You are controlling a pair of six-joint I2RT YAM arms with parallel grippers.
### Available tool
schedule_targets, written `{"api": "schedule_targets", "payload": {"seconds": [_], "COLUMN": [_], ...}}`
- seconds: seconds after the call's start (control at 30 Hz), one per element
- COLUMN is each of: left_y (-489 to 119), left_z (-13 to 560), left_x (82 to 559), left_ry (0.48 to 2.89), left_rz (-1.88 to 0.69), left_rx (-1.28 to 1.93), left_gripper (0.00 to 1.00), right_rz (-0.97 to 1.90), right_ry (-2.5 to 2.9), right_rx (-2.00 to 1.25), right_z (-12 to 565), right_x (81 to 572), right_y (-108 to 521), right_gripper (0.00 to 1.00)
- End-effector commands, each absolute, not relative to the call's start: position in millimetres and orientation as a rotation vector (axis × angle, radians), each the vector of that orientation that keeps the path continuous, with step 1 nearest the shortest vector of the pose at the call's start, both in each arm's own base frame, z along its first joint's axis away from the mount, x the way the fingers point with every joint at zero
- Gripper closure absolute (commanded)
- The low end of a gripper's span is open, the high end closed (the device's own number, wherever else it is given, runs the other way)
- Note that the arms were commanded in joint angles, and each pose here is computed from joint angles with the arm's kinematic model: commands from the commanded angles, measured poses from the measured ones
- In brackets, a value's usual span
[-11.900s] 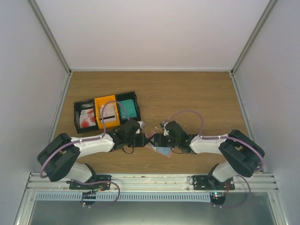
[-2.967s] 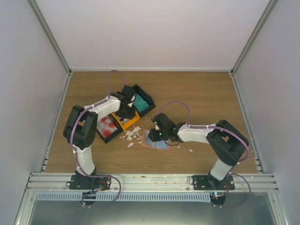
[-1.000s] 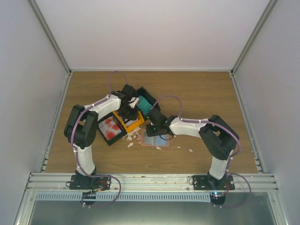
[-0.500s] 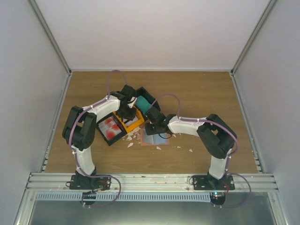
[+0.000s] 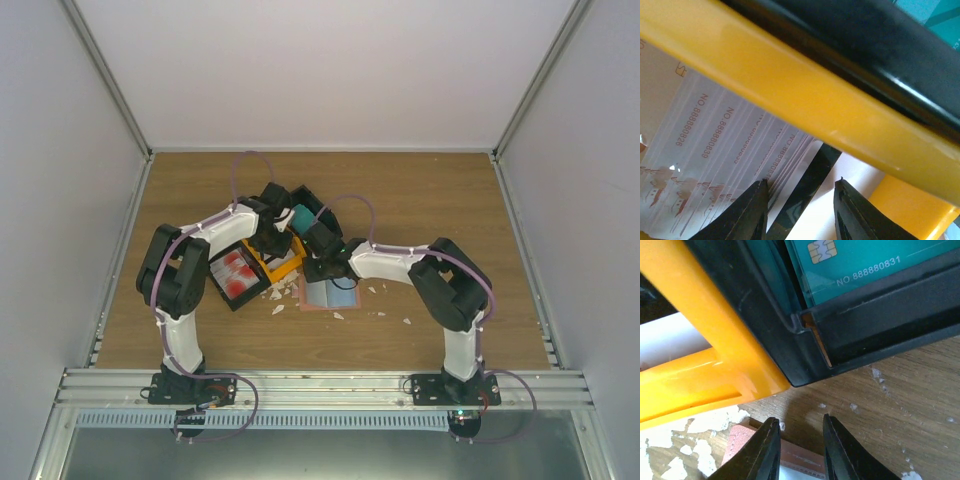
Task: Put the credit cards into the card holder
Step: Pick up the credit card from the storage box.
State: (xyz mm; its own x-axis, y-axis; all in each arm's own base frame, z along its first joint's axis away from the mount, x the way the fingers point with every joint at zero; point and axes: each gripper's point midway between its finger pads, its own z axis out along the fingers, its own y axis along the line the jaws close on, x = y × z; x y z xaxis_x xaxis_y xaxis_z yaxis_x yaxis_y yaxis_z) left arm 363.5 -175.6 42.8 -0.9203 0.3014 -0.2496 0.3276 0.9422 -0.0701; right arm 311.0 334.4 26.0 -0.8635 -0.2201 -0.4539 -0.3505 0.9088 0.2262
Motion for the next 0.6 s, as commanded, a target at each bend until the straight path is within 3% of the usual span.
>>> {"api": "schedule_targets", "payload": {"seconds": [0.0, 0.33, 0.57], "left_y": [-179.9, -188.4, -200.1], "left_z": [36.0, 43.0, 61.9], "left_x": [357.2, 347.6, 341.1], "left_ry": [2.886, 2.896, 2.866], "left_rz": [-0.19, -0.281, -0.381], "left_rx": [0.494, 0.496, 0.505], "left_gripper": [0.62, 0.71, 0.73], "right_rz": [0.429, 0.46, 0.458], "right_ry": [2.611, 2.582, 2.589], "right_rx": [-0.439, -0.444, -0.425], "right_z": [25.9, 31.2, 30.7], "right_x": [320.9, 332.7, 335.3], "right_y": [342.9, 356.5, 356.7], "right_gripper": [0.74, 0.74, 0.74]}}
